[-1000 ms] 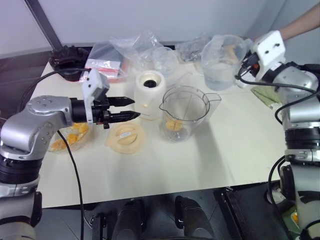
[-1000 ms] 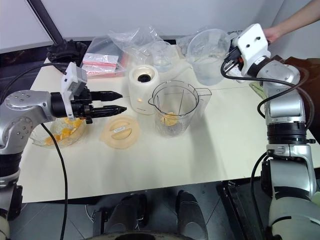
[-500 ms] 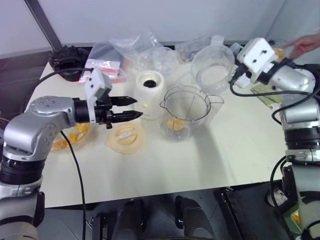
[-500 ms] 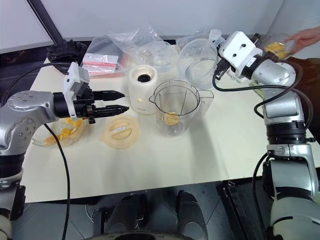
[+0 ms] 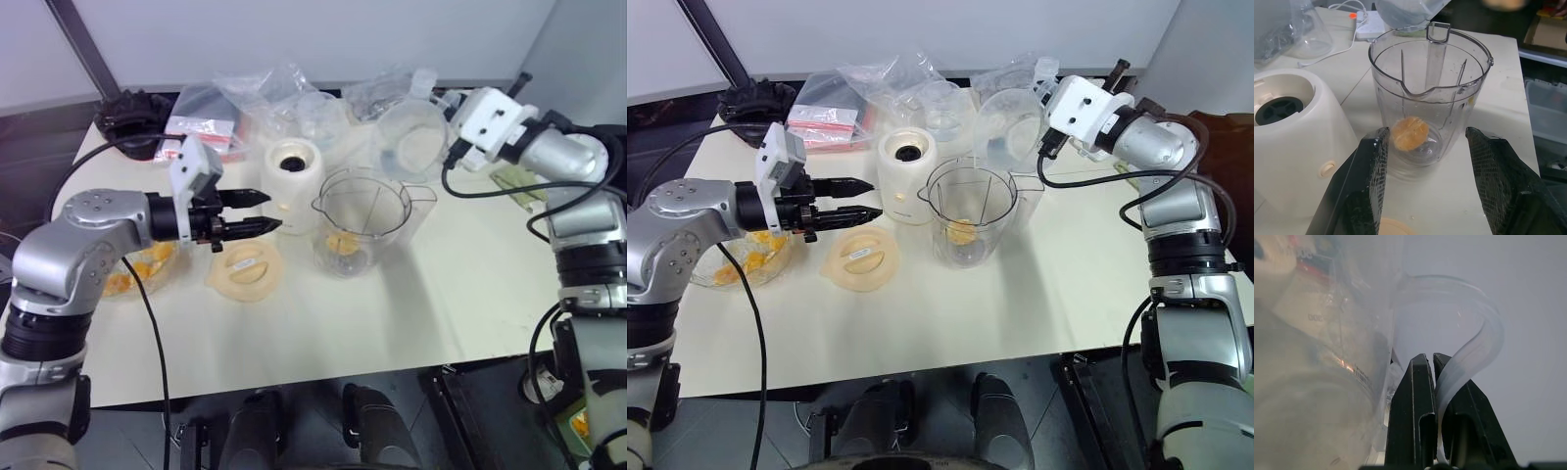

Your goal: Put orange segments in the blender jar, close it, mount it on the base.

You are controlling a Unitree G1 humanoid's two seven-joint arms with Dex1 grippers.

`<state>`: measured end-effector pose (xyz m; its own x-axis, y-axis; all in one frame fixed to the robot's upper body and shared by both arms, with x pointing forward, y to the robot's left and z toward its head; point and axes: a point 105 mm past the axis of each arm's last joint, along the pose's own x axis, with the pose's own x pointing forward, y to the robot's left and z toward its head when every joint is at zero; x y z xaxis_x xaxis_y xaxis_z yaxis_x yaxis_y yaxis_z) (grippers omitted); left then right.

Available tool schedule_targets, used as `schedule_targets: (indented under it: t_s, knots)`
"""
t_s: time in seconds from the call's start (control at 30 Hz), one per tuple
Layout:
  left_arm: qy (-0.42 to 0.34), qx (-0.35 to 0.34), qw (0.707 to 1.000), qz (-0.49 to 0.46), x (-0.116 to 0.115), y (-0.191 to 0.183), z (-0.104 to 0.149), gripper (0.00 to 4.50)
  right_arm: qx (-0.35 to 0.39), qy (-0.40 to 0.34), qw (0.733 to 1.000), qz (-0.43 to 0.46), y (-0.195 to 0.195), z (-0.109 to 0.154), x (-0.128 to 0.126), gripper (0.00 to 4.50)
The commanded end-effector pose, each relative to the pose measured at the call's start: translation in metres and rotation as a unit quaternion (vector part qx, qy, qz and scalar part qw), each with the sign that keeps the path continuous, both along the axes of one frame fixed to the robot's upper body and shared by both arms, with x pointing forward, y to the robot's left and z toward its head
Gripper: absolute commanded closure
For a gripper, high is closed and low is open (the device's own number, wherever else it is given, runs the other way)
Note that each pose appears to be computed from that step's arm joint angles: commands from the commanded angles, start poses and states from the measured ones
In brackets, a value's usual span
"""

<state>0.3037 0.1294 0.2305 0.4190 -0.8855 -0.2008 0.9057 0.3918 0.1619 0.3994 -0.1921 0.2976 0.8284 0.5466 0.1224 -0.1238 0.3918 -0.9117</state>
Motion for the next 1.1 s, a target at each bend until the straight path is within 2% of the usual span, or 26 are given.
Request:
schedule_targets:
  t_s: [0.03, 0.93, 1.1]
  knots:
    - [-0.023, -0.003, 1.0, -0.006, -0.0033, -0.0022, 0.0107, 1.93, -0.007, -0.062, 0.998, 0.004, 0.0018, 0.0307, -0.0074, 4.44]
    - [-0.023, -0.006, 1.0, -0.006, -0.0024, -0.0039, 0.0096, 1.93, -0.097, -0.117, 0.988, 0.007, 0.009, 0.0325, -0.0093, 4.44]
    - [-0.023, -0.006, 1.0, -0.006, -0.0024, -0.0042, 0.0095, 1.93, -0.09, -0.114, 0.989, 0.005, 0.0081, 0.0318, -0.0082, 4.44]
